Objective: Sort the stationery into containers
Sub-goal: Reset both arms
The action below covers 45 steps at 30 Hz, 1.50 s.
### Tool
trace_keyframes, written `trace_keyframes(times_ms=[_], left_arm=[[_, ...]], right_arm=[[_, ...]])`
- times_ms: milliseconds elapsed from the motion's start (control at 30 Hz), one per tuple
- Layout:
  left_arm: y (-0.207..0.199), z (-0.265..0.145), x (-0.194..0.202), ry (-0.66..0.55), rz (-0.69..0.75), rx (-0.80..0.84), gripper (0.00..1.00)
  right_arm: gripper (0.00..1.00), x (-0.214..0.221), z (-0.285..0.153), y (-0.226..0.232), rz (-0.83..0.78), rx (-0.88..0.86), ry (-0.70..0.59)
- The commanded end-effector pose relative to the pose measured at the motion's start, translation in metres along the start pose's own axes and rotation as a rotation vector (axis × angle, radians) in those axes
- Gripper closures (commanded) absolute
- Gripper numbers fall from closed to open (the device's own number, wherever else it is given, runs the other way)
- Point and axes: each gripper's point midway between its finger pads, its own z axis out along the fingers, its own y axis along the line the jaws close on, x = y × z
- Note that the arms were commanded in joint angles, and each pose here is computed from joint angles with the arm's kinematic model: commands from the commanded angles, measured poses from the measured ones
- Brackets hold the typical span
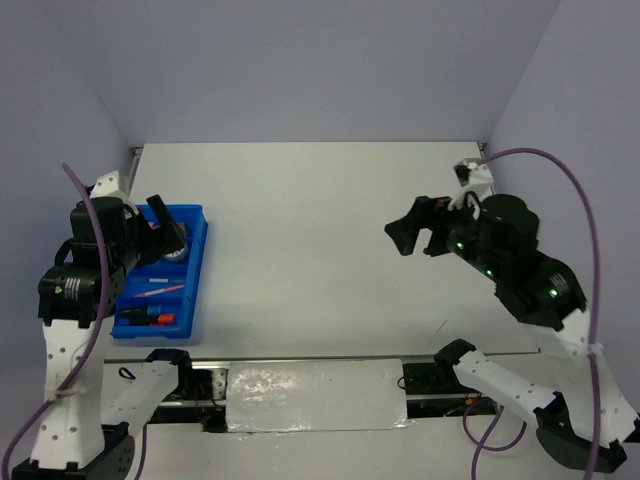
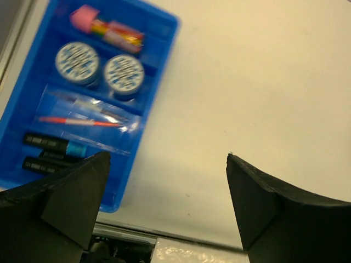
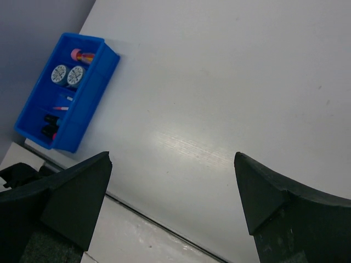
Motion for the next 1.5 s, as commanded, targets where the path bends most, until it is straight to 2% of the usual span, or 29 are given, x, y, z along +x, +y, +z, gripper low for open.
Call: trace_keyframes(times_ms=[0, 67, 100, 167, 233, 267, 400, 533, 733, 900, 1467], left_arm=[[-0.018, -0.047, -0.015, -0.11, 0.155, 0.119, 0.01], [-0.011, -0.08, -0.014, -0.186, 0.143, 0.164, 0.01], [-0.009, -0.088, -0.012, -0.201, 0.144, 0.186, 0.01], [-0.001, -0.109, 0.0, -0.224, 0.119, 0.239, 0.01], [-0.001, -0.119, 0.011, -0.22, 0.103, 0.303, 0.01], [0.008, -0.127, 0.021, -0.217, 0.091, 0.306, 0.01], [0.028, -0.153, 0.042, -0.221, 0.04, 0.347, 0.01], [0.047, -0.175, 0.05, -0.301, 0.037, 0.375, 0.01], [0.039, -0.165, 0.057, -0.248, 0.051, 0.376, 0.01], [0.045, -0.177, 0.047, -0.31, 0.03, 0.357, 0.01], [0.052, -0.181, 0.03, -0.355, 0.013, 0.299, 0.01]], right_arm=[[0.0, -0.028, -0.059, -0.005, -0.017, 0.046, -0.12], [0.0, -0.037, -0.087, -0.01, -0.021, 0.079, -0.165], [0.0, -0.03, -0.097, -0.02, -0.025, 0.128, -0.143], [0.0, -0.033, -0.129, -0.025, -0.028, 0.141, -0.194], [0.0, -0.025, -0.156, -0.035, -0.037, 0.176, -0.203], [0.0, -0.012, -0.165, -0.041, -0.045, 0.195, -0.16], [0.0, 0.014, -0.195, -0.049, -0.08, 0.188, -0.14], [0.0, 0.028, -0.202, -0.049, -0.073, 0.158, -0.155], [0.0, 0.027, -0.203, -0.058, -0.068, 0.21, -0.171], [0.0, 0.024, -0.211, -0.06, -0.071, 0.211, -0.221], [0.0, 0.013, -0.192, -0.057, -0.069, 0.199, -0.269]])
